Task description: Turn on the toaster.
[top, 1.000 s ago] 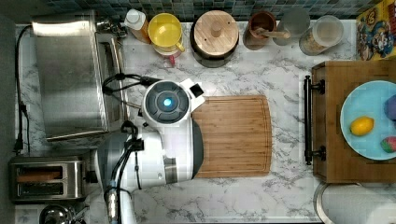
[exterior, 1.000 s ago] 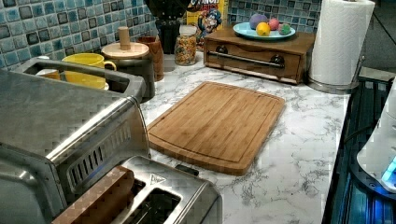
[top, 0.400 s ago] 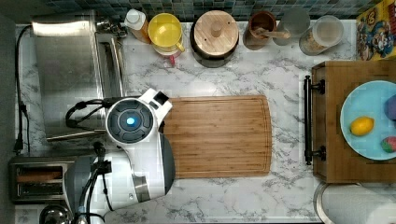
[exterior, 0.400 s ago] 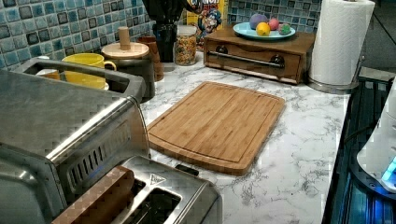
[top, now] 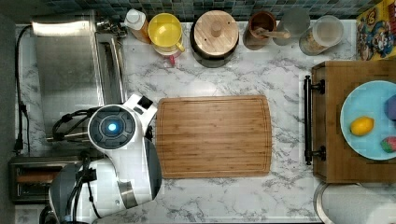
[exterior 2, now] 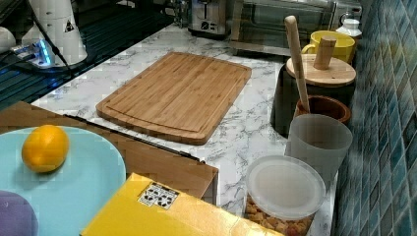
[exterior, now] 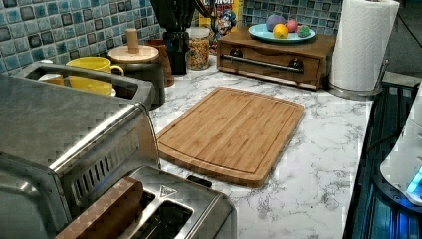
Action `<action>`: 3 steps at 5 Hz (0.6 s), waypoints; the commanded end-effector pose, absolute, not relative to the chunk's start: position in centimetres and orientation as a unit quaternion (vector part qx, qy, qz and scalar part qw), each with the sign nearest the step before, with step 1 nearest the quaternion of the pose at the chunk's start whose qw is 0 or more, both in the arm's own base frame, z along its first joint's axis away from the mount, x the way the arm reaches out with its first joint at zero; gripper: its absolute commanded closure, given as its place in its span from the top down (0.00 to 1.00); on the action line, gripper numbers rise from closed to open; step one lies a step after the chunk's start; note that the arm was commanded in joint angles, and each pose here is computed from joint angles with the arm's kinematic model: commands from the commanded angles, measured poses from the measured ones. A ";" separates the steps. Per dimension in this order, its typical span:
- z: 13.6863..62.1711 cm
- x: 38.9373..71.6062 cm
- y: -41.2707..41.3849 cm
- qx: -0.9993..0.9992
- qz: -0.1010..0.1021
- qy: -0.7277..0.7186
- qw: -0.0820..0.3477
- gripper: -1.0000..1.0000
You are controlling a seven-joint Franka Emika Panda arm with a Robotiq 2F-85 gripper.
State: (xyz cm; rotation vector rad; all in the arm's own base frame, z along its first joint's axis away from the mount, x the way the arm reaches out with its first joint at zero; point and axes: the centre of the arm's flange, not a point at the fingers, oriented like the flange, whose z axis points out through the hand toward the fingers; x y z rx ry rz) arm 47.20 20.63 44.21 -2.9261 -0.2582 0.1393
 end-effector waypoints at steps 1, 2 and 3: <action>45.0 40.1 28.1 -0.977 0.070 -0.167 0.113 0.00; 44.1 38.7 30.1 -0.978 0.065 -0.166 0.104 0.00; 43.1 37.8 32.0 -0.979 0.074 -0.167 0.095 0.00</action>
